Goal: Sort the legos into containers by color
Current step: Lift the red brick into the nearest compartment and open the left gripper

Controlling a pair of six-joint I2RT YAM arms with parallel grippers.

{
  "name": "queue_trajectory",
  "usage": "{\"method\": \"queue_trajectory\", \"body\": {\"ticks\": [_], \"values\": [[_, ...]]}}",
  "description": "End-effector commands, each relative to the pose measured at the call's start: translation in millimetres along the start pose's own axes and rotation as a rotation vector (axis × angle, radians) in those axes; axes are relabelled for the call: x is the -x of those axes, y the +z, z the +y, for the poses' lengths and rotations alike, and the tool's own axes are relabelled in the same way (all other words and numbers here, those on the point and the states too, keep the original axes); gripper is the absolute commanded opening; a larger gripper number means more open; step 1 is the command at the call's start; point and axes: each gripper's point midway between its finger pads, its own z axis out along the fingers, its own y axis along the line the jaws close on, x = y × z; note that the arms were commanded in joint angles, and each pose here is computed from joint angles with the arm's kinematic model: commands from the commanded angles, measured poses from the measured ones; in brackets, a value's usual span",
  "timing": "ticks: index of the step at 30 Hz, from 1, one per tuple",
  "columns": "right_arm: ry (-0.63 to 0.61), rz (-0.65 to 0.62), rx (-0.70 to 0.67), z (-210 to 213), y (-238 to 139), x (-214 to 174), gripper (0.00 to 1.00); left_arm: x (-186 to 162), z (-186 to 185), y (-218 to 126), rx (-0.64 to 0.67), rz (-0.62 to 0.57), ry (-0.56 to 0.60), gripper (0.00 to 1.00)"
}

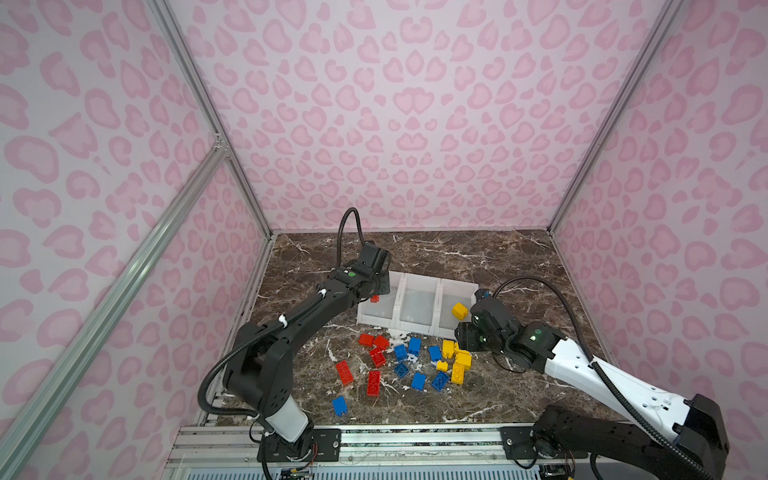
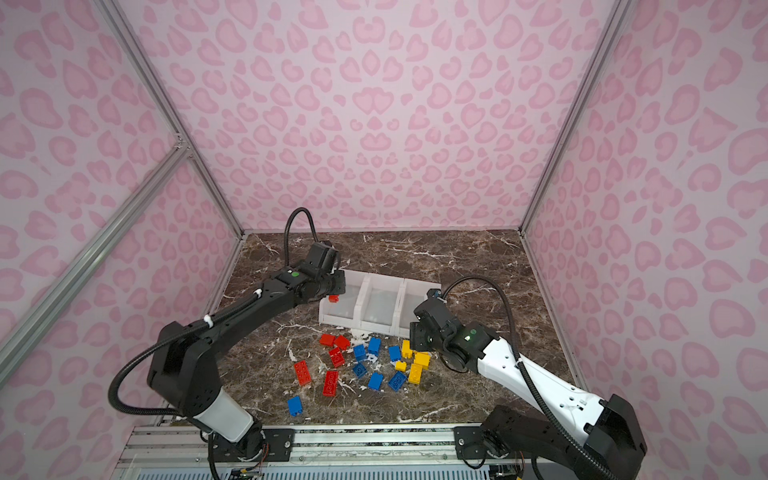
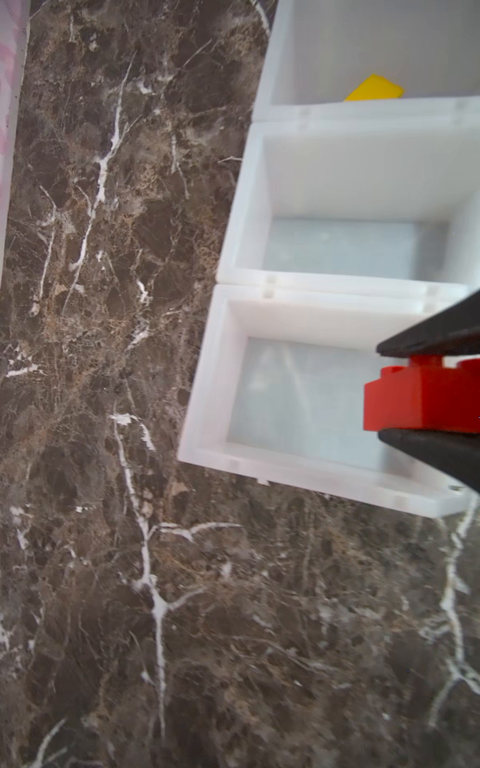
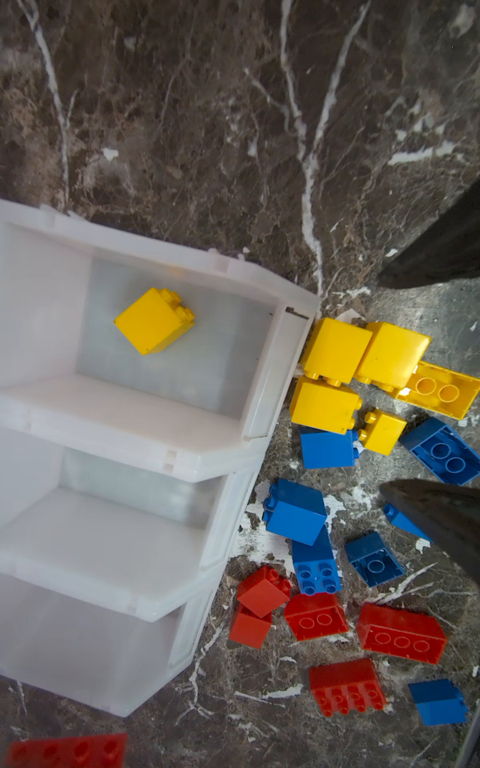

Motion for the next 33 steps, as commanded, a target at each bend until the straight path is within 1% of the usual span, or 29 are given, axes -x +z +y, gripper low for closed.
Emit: {"method": "queue_trajectory", "body": {"ticks": [1,3,6,8,11,12,13,17,20,22,25,26,29,33], "values": [[0.043,-0.01,-0.034,-12,-1,-6,0.73,5,-17,32,-0.066,0.052,0.087,0.26],[0.061,-0.02,-0.031,-16,-3,-8,0.73,-2,-25,54,-0.096,0.1,0.104,0.28],[0.078,-0.033,-0.04,-23,-9,-11,0.72,-10,-28,72,-0.105,0.124,0.097,0.28],[0.078,-0.046,-0.046,-27,-12,-13,0.72,-13,-29,79,-0.108,0.127,0.097,0.29],[0.076,-0.067,-0.056,-34,-20,-12,0.73,-15,-30,83,-0.114,0.131,0.093,0.35],[0.076,-0.068,-0.061,-36,-22,-13,0.74,-15,-30,83,-0.115,0.127,0.091,0.35],[0.078,-0.073,-0.062,-38,-25,-14,0.74,-14,-30,83,-0.116,0.125,0.089,0.41],[0.091,-0.079,-0.059,-44,-33,-17,0.75,-15,-27,80,-0.102,0.121,0.085,0.55],[0.102,-0.089,-0.055,-46,-37,-18,0.75,-13,-24,70,-0.1,0.104,0.072,0.6],[0.103,-0.095,-0.045,-45,-38,-17,0.75,-11,-23,59,-0.107,0.085,0.058,0.62],[0.091,-0.087,-0.034,-40,-35,-15,0.75,-3,-22,33,-0.13,0.033,0.033,0.63],[0.086,-0.082,-0.029,-37,-32,-14,0.75,-13,-17,28,-0.125,0.044,0.031,0.64],[0.076,-0.062,0.009,-21,-23,-9,0.75,-18,-10,2,-0.138,0.01,0.006,0.66],[0.039,-0.05,0.054,10,-8,2,0.75,-37,7,-25,-0.139,-0.025,-0.045,0.67]]}}
